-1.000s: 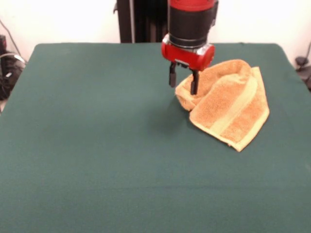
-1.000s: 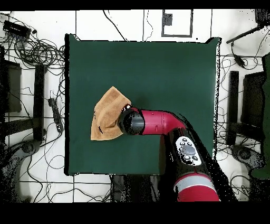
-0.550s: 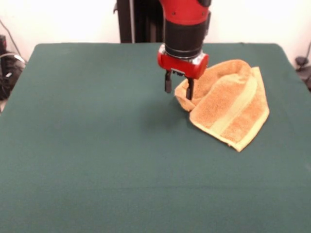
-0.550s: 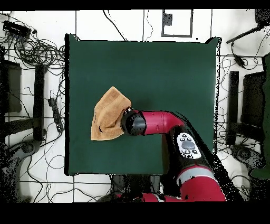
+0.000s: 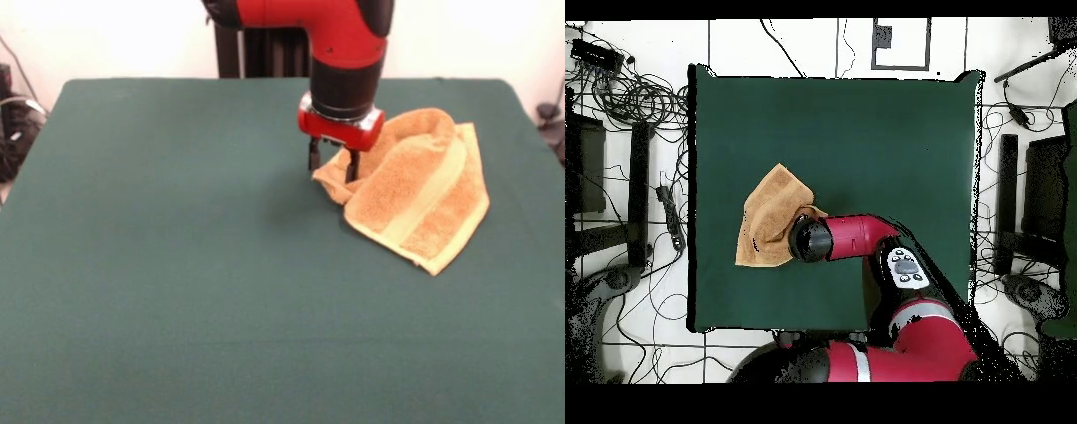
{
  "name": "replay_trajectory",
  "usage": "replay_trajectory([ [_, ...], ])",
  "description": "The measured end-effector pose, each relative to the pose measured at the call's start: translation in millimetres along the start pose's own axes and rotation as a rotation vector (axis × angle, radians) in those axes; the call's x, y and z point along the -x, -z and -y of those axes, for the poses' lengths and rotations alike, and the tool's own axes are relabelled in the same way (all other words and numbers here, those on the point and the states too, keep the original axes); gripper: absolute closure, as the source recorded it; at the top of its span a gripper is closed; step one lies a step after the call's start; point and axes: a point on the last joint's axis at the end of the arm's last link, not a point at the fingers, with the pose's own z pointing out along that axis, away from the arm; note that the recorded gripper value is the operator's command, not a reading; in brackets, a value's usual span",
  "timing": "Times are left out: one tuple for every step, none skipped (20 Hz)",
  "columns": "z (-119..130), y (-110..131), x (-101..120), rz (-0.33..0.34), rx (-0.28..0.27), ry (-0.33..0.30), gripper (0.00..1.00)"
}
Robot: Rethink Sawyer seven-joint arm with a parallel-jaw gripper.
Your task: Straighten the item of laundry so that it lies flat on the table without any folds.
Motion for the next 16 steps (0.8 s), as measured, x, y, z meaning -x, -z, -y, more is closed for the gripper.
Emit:
replay_trajectory([
  [-1.0,0.3,-0.5,0.001,0.0,0.002,0.0],
  [-2.2,0.4,-1.3,0.001,0.0,0.005,0.0],
  [-3.4,0.2,-2.4,0.0,0.0,0.008,0.0],
  [-3.8,-1.0,-3.6,-0.002,-0.001,0.009,0.0],
  [-3.7,-1.9,-3.9,-0.003,-0.001,0.008,0.0],
  [-3.8,-1.9,-3.4,-0.003,-0.001,0.008,0.0],
  [-3.9,-2.0,-2.9,-0.002,-0.001,0.008,0.0],
  [-4.2,-2.0,-2.8,-0.002,0.0,0.008,0.0],
  [-4.6,-2.0,-2.7,-0.001,0.0,0.009,0.0],
  [-4.9,-2.0,-2.5,-0.001,0.0,0.009,0.0],
  [-5.3,-2.0,-2.4,0.0,0.001,0.009,1.0],
  [-6.5,-1.9,-2.4,0.001,0.001,0.011,1.0],
  [-7.9,-1.5,-2.1,0.003,0.001,0.014,1.0],
  [-8.2,-1.4,-2.1,0.003,0.001,0.014,1.0],
  [-7.6,-1.5,-1.3,0.0,0.001,0.012,1.0],
  [-7.4,-1.5,-0.7,-0.002,0.002,0.009,1.0],
])
